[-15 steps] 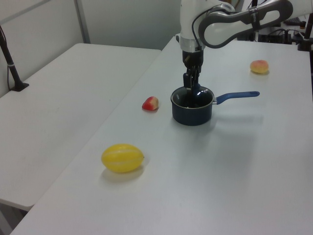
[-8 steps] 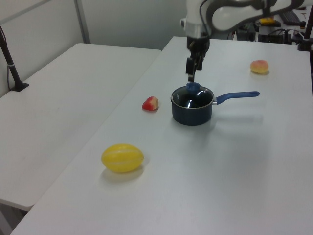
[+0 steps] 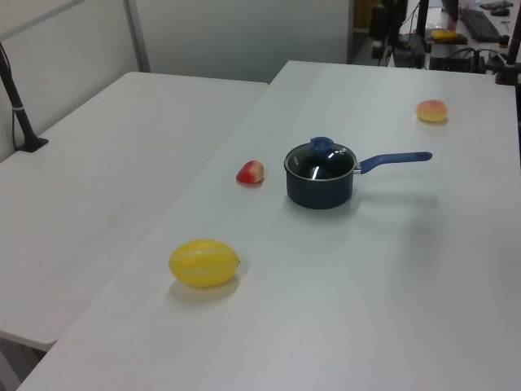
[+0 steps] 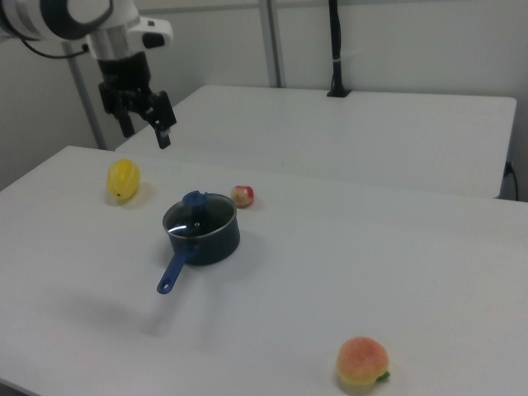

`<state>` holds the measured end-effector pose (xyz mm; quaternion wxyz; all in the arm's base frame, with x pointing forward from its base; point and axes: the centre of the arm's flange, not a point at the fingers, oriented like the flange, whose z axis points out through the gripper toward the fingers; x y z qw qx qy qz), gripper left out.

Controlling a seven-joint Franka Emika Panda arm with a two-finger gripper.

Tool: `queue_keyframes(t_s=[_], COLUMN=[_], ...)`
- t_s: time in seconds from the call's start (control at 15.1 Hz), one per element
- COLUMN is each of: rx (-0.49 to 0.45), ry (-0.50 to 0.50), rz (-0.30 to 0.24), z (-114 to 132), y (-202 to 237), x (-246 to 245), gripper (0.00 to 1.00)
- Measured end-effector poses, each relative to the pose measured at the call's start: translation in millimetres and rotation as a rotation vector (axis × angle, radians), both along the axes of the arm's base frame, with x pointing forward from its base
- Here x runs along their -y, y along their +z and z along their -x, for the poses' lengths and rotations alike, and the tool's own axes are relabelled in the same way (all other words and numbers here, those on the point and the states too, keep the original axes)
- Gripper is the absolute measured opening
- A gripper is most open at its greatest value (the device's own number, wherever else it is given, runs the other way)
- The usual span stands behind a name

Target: Close lid

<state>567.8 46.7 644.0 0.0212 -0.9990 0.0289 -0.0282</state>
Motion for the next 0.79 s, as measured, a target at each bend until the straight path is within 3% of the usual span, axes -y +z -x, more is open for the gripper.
queue_keyframes(t_s=[0.33, 0.46, 0.79], rx=[-0.018, -0.028, 0.052], ry=[0.001, 0.002, 0.069], rz=[-0.032, -0.036, -0.035], z=[25, 25, 14], y=[9, 1, -9], x=[0, -1, -1], gripper=[1.0, 1.0, 1.0])
